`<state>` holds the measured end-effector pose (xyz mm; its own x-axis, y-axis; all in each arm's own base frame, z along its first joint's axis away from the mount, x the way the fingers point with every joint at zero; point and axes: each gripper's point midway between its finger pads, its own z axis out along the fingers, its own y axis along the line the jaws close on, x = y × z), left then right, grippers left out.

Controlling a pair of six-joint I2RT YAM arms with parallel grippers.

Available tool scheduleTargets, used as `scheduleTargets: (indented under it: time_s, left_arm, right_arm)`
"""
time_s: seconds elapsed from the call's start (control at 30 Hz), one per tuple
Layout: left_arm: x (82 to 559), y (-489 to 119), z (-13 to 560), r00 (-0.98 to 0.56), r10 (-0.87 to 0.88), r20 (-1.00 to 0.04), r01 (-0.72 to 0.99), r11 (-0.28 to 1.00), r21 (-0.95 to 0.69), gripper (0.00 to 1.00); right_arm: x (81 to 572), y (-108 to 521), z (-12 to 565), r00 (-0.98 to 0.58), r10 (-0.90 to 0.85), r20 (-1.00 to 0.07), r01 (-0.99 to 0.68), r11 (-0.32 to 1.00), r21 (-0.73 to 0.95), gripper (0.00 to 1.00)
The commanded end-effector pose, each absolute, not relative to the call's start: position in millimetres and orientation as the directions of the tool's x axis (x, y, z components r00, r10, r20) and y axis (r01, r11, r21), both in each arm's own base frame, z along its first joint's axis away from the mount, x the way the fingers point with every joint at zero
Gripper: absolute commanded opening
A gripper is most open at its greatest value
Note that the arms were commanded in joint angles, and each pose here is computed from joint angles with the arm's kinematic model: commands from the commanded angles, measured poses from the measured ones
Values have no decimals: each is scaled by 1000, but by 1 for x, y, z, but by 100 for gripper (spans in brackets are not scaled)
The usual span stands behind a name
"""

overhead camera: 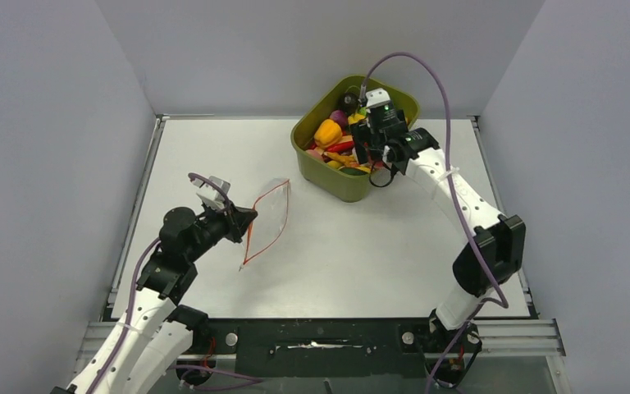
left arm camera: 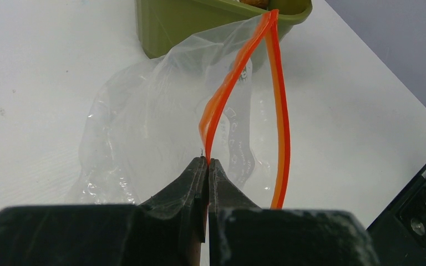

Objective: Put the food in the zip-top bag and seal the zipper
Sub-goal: Pick up the fake fruit from the bin.

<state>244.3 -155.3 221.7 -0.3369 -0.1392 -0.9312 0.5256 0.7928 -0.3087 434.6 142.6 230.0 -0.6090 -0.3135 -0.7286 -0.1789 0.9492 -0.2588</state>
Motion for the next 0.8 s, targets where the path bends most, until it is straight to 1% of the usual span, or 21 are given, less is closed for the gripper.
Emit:
scheduleTargets:
  time_s: [0.0, 0.17, 0.3, 0.4, 0.53, 0.63, 0.77]
  left_arm:
    - [254, -157, 247, -273, -215, -938, 520, 787, -332, 0]
    - [258, -159, 251, -284, -247, -926, 507, 782, -364, 0]
    - [261, -159, 253, -296, -263, -918, 492, 782, -382, 0]
    - [263, -158, 251, -302, -271, -914, 479, 786, -391, 0]
    - [263, -159, 251, -309, -289, -906, 472, 781, -410, 0]
    - [263, -159, 250, -315, -301, -900, 468, 776, -423, 0]
    - [263, -161, 250, -328, -314, -891, 463, 769, -441, 0]
  right_arm:
    - [409, 155, 270, -523, -205, -828, -200, 973, -114, 48]
    - [379, 169, 291, -472, -128, -872, -261, 965, 0, 46]
    - [349, 195, 302, -448, -73, -891, -369, 923, 110, 46]
    - [329, 216, 311, -436, 4, -900, -438, 873, 216, 45]
    - [298, 254, 318, -449, 98, -888, -532, 769, 354, 45]
    - [278, 282, 328, -472, 179, -863, -597, 656, 462, 45]
    - [260, 310, 337, -492, 235, -839, -645, 549, 532, 44]
